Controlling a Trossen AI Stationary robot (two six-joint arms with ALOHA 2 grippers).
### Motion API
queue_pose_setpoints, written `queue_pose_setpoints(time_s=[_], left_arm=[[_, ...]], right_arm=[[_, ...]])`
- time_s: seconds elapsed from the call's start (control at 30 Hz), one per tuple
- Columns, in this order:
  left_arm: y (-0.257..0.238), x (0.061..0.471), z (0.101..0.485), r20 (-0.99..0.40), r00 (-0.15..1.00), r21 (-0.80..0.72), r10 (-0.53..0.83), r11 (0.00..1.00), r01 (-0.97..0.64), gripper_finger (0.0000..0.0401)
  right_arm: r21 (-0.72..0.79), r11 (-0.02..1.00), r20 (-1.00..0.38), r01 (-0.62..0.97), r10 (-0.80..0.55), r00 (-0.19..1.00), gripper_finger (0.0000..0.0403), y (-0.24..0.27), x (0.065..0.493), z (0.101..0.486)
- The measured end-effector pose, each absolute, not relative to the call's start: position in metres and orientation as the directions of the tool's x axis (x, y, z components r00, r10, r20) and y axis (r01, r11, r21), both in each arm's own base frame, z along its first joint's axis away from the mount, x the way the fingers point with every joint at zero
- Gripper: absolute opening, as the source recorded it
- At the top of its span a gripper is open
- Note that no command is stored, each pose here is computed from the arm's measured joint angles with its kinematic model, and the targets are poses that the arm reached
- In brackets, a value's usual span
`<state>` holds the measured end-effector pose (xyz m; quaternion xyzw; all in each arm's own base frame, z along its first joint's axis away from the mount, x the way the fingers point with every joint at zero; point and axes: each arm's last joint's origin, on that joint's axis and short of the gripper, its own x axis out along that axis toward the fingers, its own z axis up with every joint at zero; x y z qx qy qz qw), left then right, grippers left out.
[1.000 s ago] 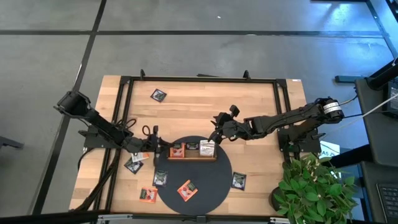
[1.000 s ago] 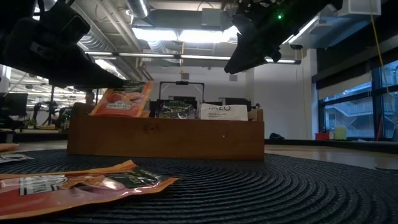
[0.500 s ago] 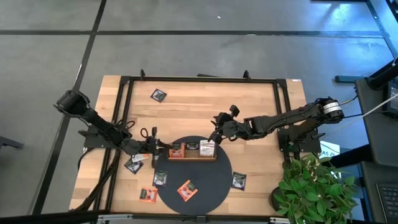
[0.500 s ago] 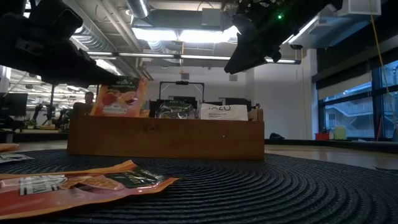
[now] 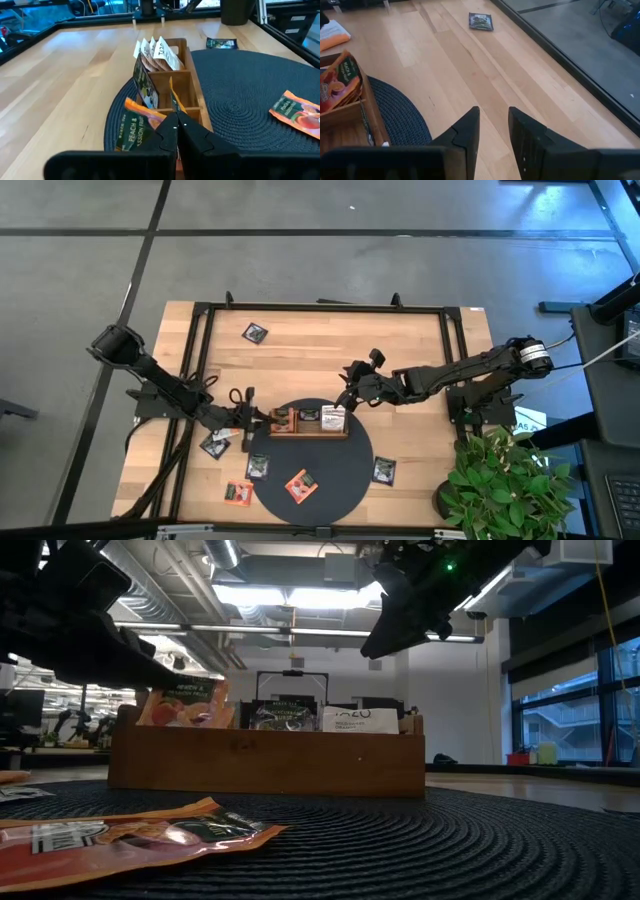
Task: Pick & Place Tea
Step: Put the orange tea bag into the left section of the wooden organizer
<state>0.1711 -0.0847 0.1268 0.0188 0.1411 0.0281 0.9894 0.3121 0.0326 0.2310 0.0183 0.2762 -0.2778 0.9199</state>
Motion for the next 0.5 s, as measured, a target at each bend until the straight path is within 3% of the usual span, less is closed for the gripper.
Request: queue_pose_setpoints(time_s=[0.5], left_arm=[[-0.084, 0.1707, 0.1251, -0.293, 0.954, 0.055, 0.068, 0.997, -0.054, 0.0005]], right_arm=[[-0.119, 0.845, -0.518, 0.522, -0.501, 0.693, 0.0105, 0.0328, 0.3121, 0.231]])
